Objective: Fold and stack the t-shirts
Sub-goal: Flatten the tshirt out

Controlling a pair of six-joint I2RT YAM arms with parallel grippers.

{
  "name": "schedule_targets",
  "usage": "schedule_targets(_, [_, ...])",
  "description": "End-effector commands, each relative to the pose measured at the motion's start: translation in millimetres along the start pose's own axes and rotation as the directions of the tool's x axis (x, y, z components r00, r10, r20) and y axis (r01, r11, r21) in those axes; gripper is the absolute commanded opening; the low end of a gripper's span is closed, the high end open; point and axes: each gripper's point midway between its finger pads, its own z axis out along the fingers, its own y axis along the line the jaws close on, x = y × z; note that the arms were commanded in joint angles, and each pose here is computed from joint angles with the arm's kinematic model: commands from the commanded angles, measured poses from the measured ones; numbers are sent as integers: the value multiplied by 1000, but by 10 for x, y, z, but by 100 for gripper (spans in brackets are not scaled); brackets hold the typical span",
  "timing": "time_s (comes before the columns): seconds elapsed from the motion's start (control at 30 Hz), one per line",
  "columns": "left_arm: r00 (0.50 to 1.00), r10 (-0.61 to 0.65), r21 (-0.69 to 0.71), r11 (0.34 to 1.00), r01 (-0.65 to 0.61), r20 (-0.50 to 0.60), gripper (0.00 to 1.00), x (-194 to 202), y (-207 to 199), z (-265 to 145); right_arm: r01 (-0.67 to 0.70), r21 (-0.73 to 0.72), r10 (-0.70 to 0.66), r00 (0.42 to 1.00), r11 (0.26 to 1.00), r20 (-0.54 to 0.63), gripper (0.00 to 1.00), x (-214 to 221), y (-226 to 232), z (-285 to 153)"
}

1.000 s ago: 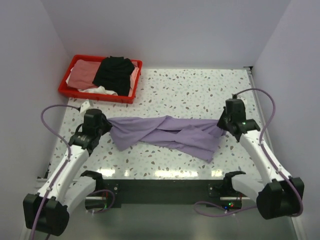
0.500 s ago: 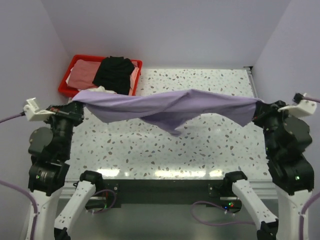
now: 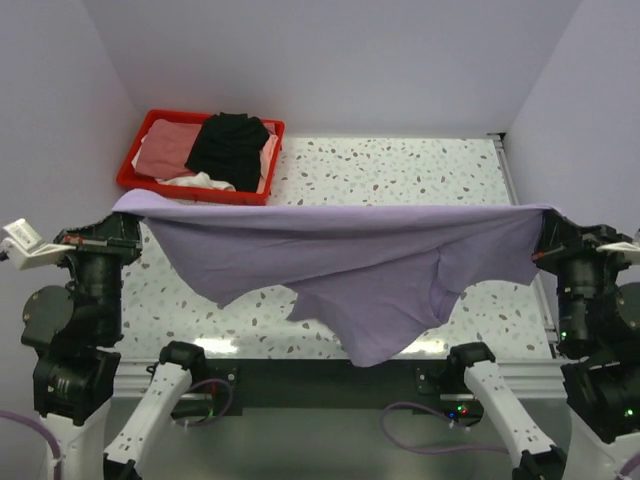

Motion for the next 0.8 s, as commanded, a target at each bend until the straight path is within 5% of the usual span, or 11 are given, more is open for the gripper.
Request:
schedule_targets(0.0, [998,33,-119,992,-39,-48,0,313,220,384,91,95,-84,993,991,-78,0,268,-81,361])
schedule_targets(0.13, [969,85,-262,954,-147,-234,0,1091,709,777,204,169,-162,959,964,-232,0,915,-187,854])
schedule_targets(0.23, [889,106,-380,876,-295,-445,2,1934,1372,921,324,173,-212,857,930,-469,0,1891,-306,1293])
schedule_targets(0.27, [886,107,-384,873,-301,-452,7,1981,1427,912,327,175,-210,852,929,-479,0,1980,-336,1298])
schedule_targets(0.3, [851,119,-401,843,-358,-511,13,2208,1623,940,356,140,-217,788,924,-576,0,2435,-356,1422])
schedule_targets(0.4, [796,139,-440,771,-460,-589,62,2573,2036,1012,403,113,-221,692,908,-687,31,3098,-413,1713])
schedule_targets(0.43, [767,129,-452,741,-496,-629,92,2650,2141,972,429,121,-230,677,895,-699,67,3187,-449,1799])
schedule_targets(0.47, [754,124,-453,732,-508,-645,100,2675,2124,1029,457,144,-228,662,878,-713,81,3283,-507,1875])
schedule_targets(0.53, [705,102,-458,694,-556,-702,100,2833,2265,990,532,199,-212,613,823,-761,98,3399,-646,1952])
schedule_targets(0.63, [667,76,-442,692,-571,-741,100,2915,2331,815,551,225,-201,608,804,-768,99,3386,-708,1907])
schedule_targets(0.77, [561,-2,-338,800,-495,-828,100,3241,2285,271,505,281,-156,661,816,-734,99,3313,-770,1718])
